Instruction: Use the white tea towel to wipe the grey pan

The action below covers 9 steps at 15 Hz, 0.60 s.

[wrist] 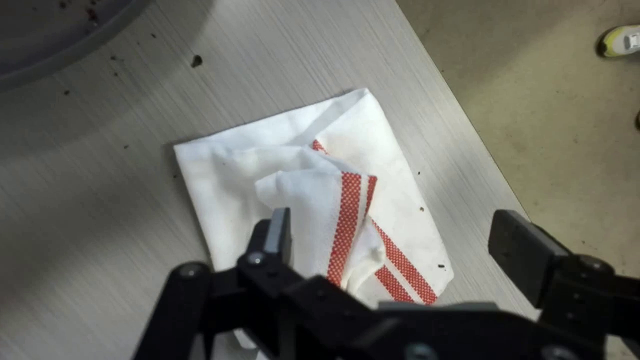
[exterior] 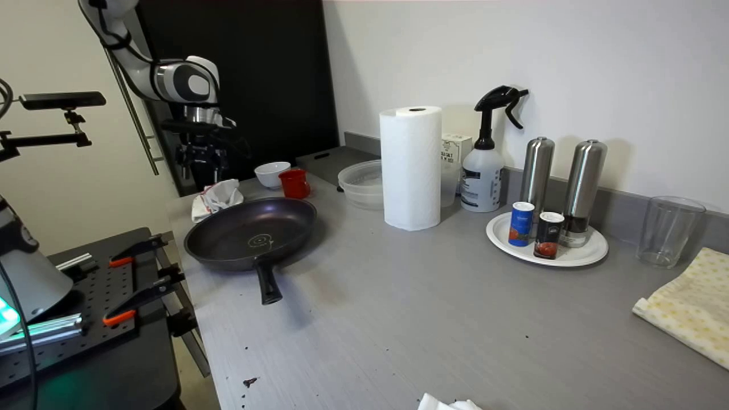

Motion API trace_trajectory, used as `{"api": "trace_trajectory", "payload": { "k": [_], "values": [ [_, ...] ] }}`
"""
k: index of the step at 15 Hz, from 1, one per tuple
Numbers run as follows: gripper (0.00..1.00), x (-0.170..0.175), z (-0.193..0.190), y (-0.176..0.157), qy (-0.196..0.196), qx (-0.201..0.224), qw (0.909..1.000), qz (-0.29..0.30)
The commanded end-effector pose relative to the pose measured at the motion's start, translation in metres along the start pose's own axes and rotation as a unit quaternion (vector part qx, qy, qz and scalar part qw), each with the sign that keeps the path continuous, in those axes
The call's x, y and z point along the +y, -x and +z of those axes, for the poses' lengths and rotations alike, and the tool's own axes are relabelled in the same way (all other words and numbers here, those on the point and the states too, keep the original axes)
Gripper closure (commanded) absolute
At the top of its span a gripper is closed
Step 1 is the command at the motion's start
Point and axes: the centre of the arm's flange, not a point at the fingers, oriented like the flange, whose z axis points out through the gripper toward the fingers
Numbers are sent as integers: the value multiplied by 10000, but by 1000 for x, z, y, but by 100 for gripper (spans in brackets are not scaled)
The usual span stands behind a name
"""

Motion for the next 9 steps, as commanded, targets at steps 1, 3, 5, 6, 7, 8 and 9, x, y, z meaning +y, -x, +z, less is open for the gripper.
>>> {"api": "trace_trajectory", "payload": {
  "k": [1, 3, 5, 6, 7, 8, 9],
  "values": [
    [0, 5, 17, -27, -188, 40, 9994, -279],
    [0, 6, 26, -34, -233, 26, 9990, -369],
    [0, 7, 33, -39, -257, 37, 9987, -448],
    [0, 8, 35, -42, -276, 58, 9985, -478],
    [0, 9, 37, -44, -294, 92, 9983, -499],
    [0, 10, 38, -47, -319, 128, 9981, -516],
    [0, 12, 40, -49, -339, 153, 9979, -530]
  ]
}}
